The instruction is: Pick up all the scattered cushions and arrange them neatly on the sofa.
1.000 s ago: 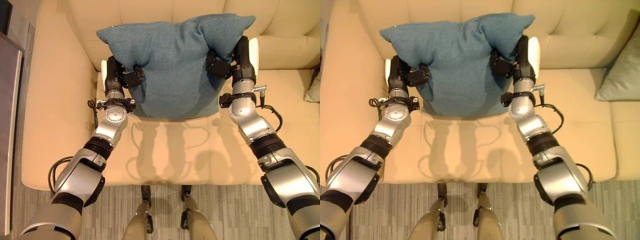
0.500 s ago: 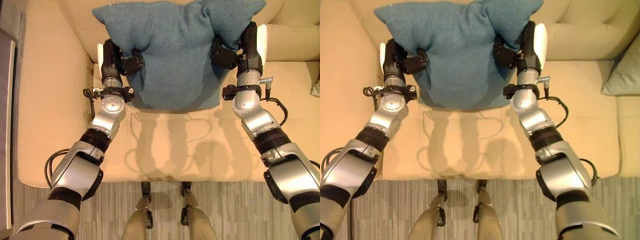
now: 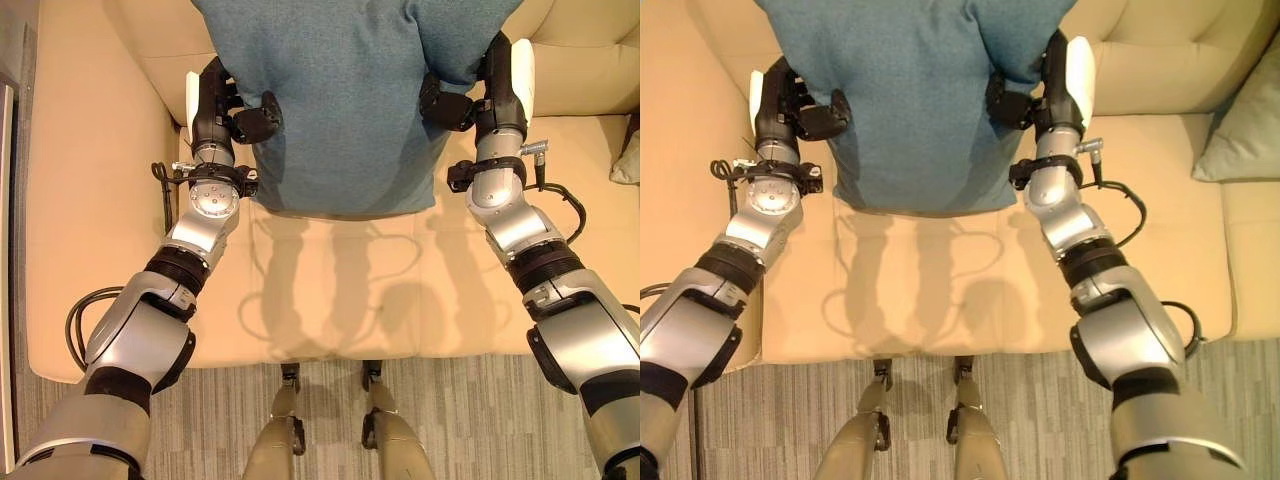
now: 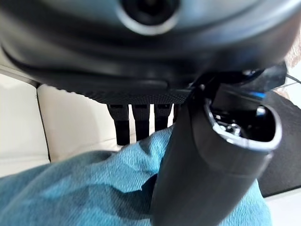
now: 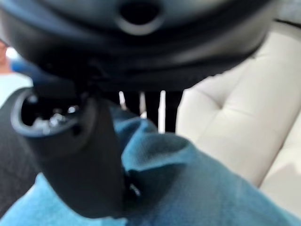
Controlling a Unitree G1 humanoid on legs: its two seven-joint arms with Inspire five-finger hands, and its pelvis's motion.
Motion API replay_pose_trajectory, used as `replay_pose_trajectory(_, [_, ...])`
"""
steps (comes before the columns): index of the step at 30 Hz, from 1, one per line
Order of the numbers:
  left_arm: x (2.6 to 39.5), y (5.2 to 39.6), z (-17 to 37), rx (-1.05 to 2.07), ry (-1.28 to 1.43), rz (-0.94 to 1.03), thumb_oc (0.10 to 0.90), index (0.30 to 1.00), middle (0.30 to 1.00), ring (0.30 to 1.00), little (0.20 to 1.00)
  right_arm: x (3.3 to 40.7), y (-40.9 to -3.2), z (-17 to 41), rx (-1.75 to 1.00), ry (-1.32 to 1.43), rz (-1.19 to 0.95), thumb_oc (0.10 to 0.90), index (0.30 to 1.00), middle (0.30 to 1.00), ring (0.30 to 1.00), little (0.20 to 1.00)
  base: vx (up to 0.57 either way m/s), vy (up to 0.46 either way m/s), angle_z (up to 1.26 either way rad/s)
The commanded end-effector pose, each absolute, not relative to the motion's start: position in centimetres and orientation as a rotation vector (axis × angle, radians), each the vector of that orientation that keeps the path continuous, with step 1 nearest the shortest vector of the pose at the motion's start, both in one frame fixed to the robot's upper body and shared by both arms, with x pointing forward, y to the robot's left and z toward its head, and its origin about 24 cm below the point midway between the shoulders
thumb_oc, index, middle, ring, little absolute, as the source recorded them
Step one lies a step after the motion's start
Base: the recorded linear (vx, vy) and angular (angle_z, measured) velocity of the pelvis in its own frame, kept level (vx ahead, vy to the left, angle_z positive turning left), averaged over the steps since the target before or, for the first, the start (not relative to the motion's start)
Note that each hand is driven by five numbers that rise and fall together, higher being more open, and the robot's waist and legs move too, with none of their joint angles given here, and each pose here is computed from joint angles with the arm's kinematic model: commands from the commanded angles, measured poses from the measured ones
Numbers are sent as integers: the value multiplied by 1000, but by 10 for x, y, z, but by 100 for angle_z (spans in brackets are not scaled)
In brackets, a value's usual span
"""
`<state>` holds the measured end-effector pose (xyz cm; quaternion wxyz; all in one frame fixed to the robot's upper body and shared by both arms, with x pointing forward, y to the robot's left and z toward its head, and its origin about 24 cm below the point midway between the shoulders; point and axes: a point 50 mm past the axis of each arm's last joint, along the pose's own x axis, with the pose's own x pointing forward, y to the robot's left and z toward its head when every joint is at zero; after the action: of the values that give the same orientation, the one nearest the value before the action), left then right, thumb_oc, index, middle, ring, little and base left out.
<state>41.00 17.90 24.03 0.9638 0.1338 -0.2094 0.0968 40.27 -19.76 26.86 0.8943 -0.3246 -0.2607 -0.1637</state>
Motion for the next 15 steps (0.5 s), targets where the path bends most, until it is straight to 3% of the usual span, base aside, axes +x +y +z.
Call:
replay_pose_trajectory(1, [399,179,312,325,-709,199,800,900,900,900,900,390,-203,333,-659,-749,-382,800,900,900,900,900,0,0,0])
replay_pose_trajectory(9, [385,259,289,379,-608,375,800,900,900,900,900,371,-289,311,-720,-596,-554,800,900,900,900,900,0,0,0])
replay_pose_trajectory(15, [368,288,244,392,-520,383,800,900,900,900,900,353,-315,274,-663,-538,-564,800,900,900,900,900,23,-21,7])
